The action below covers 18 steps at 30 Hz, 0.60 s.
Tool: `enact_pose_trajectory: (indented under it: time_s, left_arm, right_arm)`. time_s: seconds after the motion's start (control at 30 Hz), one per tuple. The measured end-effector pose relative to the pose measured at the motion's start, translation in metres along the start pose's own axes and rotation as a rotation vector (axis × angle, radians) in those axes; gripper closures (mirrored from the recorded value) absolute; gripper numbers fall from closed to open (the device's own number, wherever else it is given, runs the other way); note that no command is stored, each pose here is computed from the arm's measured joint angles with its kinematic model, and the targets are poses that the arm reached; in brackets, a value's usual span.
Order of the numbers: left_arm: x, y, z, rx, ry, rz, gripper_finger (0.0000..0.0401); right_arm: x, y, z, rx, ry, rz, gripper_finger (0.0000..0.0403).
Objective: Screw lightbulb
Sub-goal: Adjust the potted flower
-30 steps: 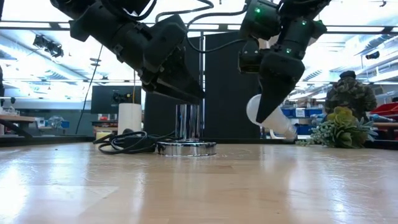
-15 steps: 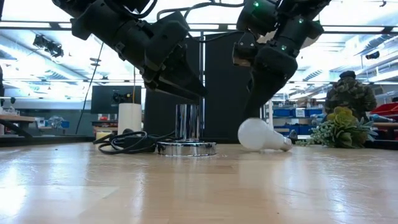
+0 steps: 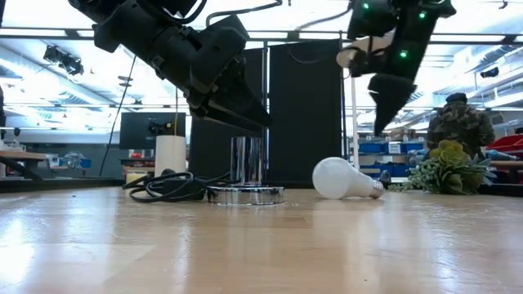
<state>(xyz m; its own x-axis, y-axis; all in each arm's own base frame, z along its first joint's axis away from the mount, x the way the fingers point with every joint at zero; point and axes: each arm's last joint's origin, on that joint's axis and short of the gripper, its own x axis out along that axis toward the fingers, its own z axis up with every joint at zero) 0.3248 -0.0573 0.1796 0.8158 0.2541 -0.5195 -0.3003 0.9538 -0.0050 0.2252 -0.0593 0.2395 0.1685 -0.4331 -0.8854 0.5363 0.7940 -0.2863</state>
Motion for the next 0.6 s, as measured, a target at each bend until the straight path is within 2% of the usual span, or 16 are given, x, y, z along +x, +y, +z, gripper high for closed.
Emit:
enact_pose_trajectory:
  time_s: [0.2,0.3,0.43,0.5,0.6]
  left_arm:
    - [0.000,0.000,0.000,0.025,0.000,0.000,0.0152]
    - [0.000,0.000,0.000,0.025,0.000,0.000,0.0152]
    - [0.000,0.000,0.000,0.025,0.003,-0.010,0.0152]
    - [0.000,0.000,0.000,0.027,0.004,-0.013,0.0152]
    - [0.000,0.000,0.000,0.038,0.006,-0.016,0.0152]
  right_arm:
    - [0.010,-0.040,-0.010,0.170,0.183,-0.102,0.0111]
    - [0.017,-0.057,-0.012,0.239,0.229,-0.135,0.0118]
    - [0.021,-0.075,-0.018,0.315,0.323,-0.098,0.0121]
    - [0.023,-0.079,-0.021,0.318,0.370,-0.074,0.0121]
    - [0.024,-0.076,-0.024,0.209,0.427,-0.043,0.0123]
